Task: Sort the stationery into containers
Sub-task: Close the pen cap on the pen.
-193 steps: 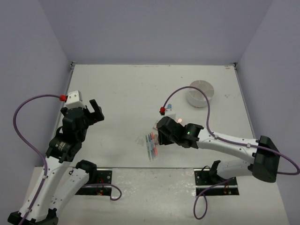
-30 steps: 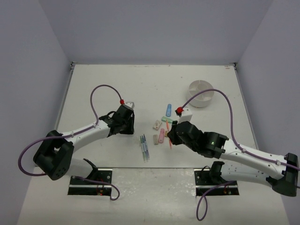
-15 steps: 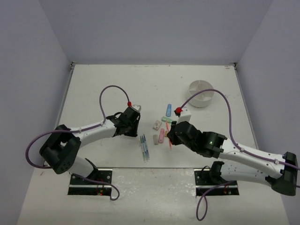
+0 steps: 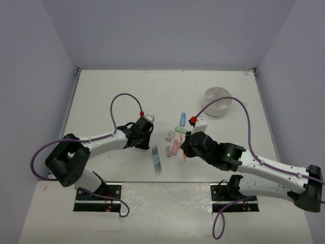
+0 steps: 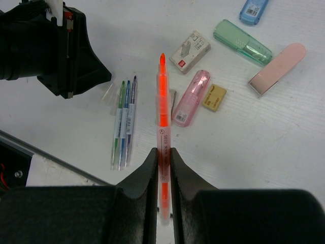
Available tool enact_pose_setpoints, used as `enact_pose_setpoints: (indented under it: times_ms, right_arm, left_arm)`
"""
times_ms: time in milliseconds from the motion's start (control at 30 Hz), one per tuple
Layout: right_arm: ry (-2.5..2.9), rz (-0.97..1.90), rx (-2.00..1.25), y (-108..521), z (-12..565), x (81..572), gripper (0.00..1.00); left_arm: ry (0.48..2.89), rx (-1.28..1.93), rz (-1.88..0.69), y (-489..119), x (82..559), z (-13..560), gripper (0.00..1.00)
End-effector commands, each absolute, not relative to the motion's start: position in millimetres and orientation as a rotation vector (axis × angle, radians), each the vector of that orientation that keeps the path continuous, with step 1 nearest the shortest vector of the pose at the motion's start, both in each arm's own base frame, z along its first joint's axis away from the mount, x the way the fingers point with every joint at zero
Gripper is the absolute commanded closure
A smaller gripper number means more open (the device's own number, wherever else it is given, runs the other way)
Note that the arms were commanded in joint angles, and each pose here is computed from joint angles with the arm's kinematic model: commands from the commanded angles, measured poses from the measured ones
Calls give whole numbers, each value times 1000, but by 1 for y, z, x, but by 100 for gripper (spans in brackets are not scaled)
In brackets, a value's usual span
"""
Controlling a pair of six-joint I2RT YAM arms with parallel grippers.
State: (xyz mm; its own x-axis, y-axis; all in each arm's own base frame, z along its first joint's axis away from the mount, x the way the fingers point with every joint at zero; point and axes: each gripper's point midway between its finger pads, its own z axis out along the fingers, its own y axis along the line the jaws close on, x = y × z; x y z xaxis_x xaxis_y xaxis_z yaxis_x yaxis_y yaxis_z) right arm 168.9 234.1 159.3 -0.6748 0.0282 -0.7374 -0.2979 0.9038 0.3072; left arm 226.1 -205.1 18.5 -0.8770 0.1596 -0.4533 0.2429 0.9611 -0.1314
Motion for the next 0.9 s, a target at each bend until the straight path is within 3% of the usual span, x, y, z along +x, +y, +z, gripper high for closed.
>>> enact_pose_setpoints:
  times_ms: [0,767,867]
  right_arm:
    - [2259,528,-154,235,158,171,100]
    - [2251,561,-147,237,159,170,100]
    - [2241,574,-138,237,161,170,100]
  left_arm:
    - [2613,301,-262,-213,236,24,78]
    - [2656,274,-65,-188,234,-1,83]
    - [2667,269,-40,-185,233,-6,95]
